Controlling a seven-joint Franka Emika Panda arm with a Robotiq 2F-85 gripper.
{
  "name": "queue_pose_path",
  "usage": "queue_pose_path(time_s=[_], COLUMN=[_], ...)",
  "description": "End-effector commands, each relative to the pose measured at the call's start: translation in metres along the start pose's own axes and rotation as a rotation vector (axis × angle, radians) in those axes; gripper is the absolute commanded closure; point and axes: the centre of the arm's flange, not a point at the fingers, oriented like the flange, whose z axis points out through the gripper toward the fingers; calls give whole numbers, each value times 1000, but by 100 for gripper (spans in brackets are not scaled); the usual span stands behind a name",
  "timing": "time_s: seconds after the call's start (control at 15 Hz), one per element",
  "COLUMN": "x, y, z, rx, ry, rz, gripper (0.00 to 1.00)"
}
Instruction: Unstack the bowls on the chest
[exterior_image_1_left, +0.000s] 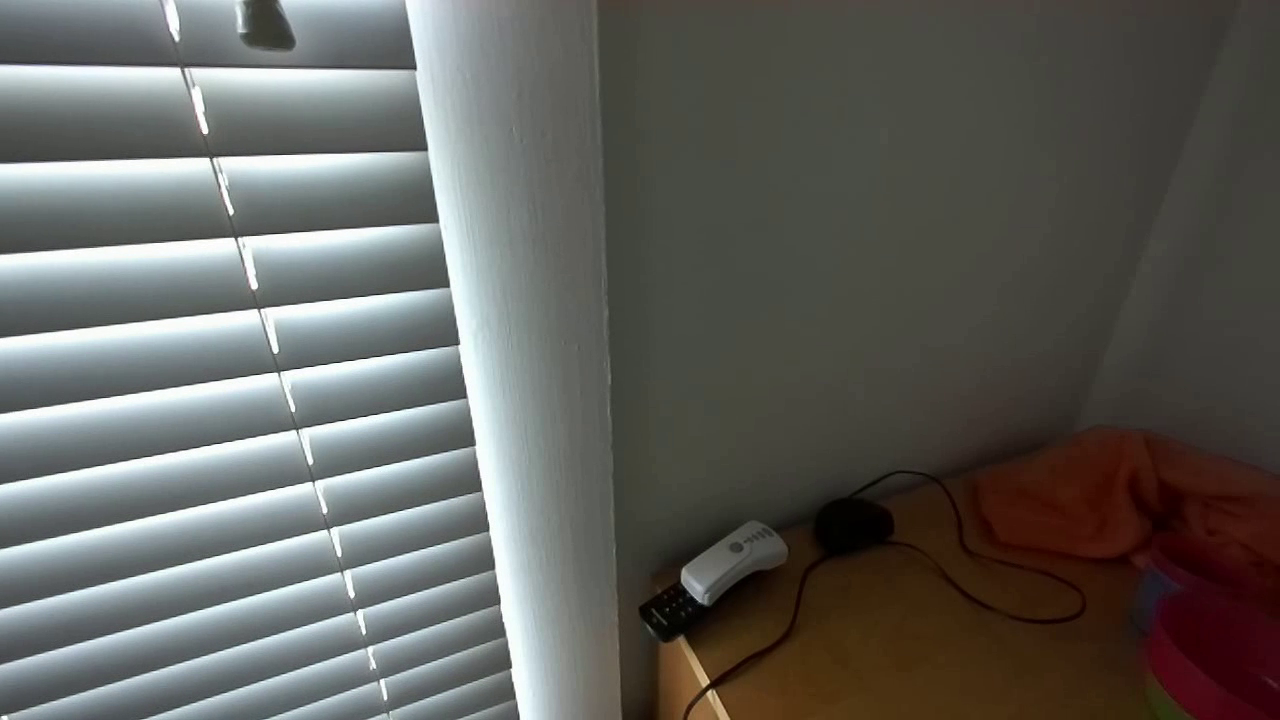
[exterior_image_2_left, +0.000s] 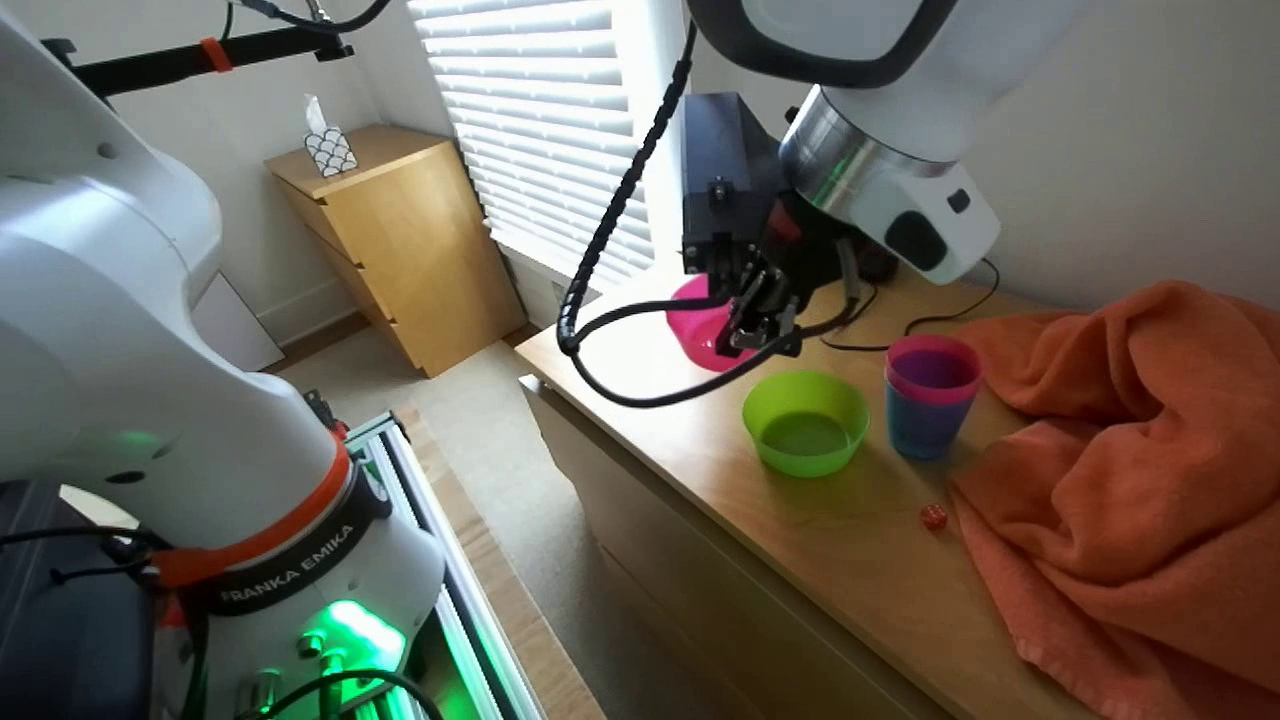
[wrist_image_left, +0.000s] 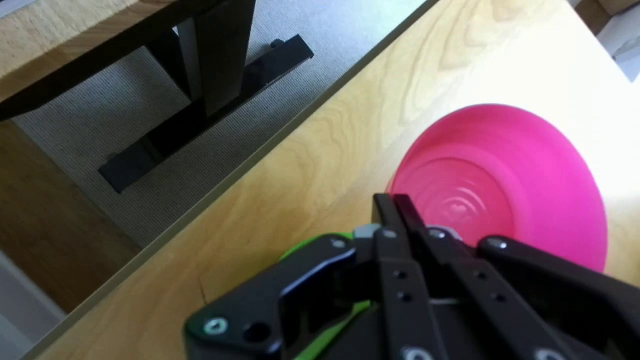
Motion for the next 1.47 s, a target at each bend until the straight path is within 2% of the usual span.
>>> queue_pose_path(time_s=[0.0, 0.27, 0.53, 0.93, 1.2, 1.27, 1.33, 1.4], x=[-5, 6, 20, 33, 39, 40, 40, 39], y=[-31, -53, -51, -42, -37, -36, -37, -37], z=[23, 61, 85, 90, 92, 91, 91, 89], rx=[-57, -132, -209, -247, -270, -266, -261, -250], ry=[-60, -136, -176, -189, -164, -151, -150, -149], rz=[-75, -115, -118, -120, -121, -118, -119, -122], gripper=[99, 99, 99, 99, 99, 72, 71, 66])
